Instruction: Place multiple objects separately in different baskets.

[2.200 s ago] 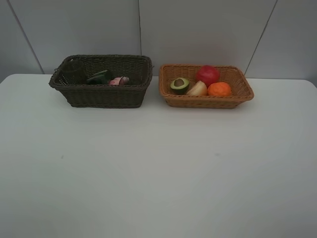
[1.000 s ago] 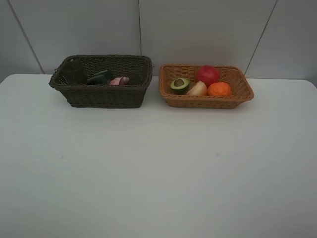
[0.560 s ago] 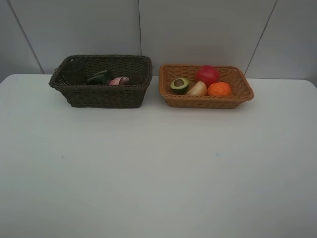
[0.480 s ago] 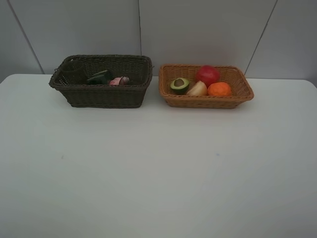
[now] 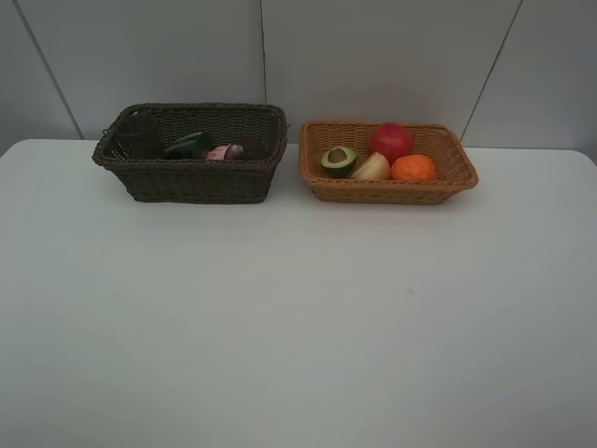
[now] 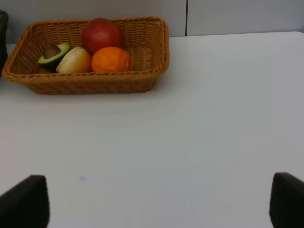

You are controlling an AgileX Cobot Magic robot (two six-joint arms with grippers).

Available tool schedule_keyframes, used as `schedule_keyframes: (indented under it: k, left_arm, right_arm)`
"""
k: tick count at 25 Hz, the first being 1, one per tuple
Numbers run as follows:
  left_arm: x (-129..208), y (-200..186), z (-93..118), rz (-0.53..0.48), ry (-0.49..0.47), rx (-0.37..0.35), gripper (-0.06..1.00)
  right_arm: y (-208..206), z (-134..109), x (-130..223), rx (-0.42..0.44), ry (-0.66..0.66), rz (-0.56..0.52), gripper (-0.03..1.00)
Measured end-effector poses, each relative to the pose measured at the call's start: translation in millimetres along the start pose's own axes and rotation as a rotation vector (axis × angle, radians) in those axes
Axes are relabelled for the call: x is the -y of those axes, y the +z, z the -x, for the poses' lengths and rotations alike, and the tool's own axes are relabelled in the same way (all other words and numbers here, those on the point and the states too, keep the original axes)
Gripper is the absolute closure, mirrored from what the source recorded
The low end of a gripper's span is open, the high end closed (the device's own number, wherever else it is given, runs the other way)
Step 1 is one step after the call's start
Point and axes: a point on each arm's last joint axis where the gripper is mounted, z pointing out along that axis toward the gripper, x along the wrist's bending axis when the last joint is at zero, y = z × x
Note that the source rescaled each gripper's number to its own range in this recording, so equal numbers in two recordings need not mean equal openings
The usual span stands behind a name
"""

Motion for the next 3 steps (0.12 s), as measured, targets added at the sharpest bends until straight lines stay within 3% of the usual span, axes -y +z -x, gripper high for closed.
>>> schedule_keyframes:
  k: [3]
  left_arm:
    - [0.0, 0.0, 0.0, 0.0, 0.0, 0.0, -0.04]
  right_arm:
    - [0.0, 0.0, 0.0, 0.0, 0.0, 0.0, 0.04]
